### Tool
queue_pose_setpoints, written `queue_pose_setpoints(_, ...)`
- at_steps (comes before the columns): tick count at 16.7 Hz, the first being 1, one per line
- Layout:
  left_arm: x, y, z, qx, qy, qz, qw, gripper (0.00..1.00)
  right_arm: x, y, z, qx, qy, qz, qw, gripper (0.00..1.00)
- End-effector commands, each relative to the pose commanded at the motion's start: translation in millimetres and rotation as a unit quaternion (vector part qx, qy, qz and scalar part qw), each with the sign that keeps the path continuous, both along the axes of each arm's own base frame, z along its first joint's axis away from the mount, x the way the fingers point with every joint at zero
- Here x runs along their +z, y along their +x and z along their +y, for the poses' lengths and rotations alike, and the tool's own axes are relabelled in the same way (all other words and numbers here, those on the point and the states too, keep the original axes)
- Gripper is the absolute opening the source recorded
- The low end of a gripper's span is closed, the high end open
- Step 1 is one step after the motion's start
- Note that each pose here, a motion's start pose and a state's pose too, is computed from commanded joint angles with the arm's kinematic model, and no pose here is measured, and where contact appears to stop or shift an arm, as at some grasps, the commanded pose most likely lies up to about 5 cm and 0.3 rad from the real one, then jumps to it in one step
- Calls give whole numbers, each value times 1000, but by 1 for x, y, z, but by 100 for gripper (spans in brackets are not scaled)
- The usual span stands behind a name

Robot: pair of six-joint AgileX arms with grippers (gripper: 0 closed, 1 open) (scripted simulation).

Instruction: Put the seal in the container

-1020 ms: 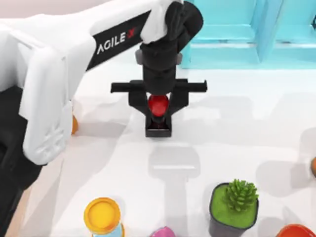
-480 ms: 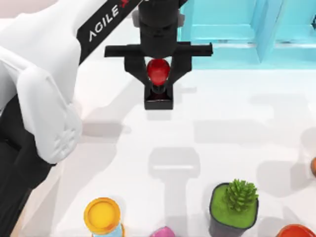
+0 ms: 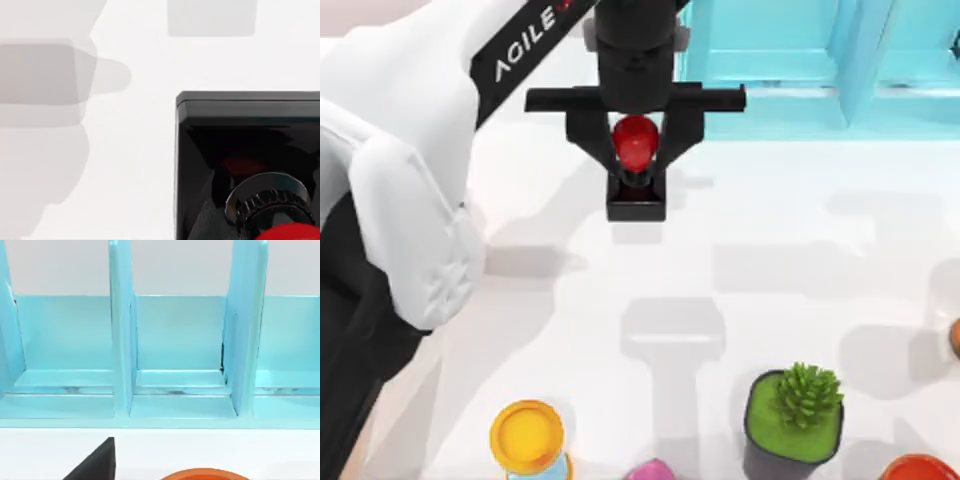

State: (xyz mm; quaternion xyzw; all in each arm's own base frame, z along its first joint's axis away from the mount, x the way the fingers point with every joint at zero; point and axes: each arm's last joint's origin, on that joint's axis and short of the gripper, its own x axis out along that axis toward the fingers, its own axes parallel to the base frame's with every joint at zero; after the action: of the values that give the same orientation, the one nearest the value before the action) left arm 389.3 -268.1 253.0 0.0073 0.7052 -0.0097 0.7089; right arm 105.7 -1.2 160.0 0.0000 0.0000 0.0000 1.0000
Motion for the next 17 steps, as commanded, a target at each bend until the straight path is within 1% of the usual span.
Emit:
queue_pose_setpoints(2,12,4,20,-7,-5,-7,1000,0,0,0,0,0,0,0,1000,100)
queue_pose_setpoints(4,33,8,55,-19,-11,-22,1000,0,0,0,0,0,0,0,1000,100)
queue_pose_setpoints(7,65,6,128,-39,-14,-48,998,0,0,0,0,0,0,0,1000,100)
queue_pose_setpoints(10,81,-9,211,-47,-5,-61,997,0,0,0,0,0,0,0,1000,100)
queue_pose_setpoints(12,78,-25,262,-42,3,-56,998,0,0,0,0,0,0,0,1000,100)
queue_pose_setpoints(14,68,-41,304,-29,8,-40,999,0,0,0,0,0,0,0,1000,100)
queue_pose_setpoints(17,48,-61,348,-7,7,-11,1000,0,0,0,0,0,0,0,1000,100)
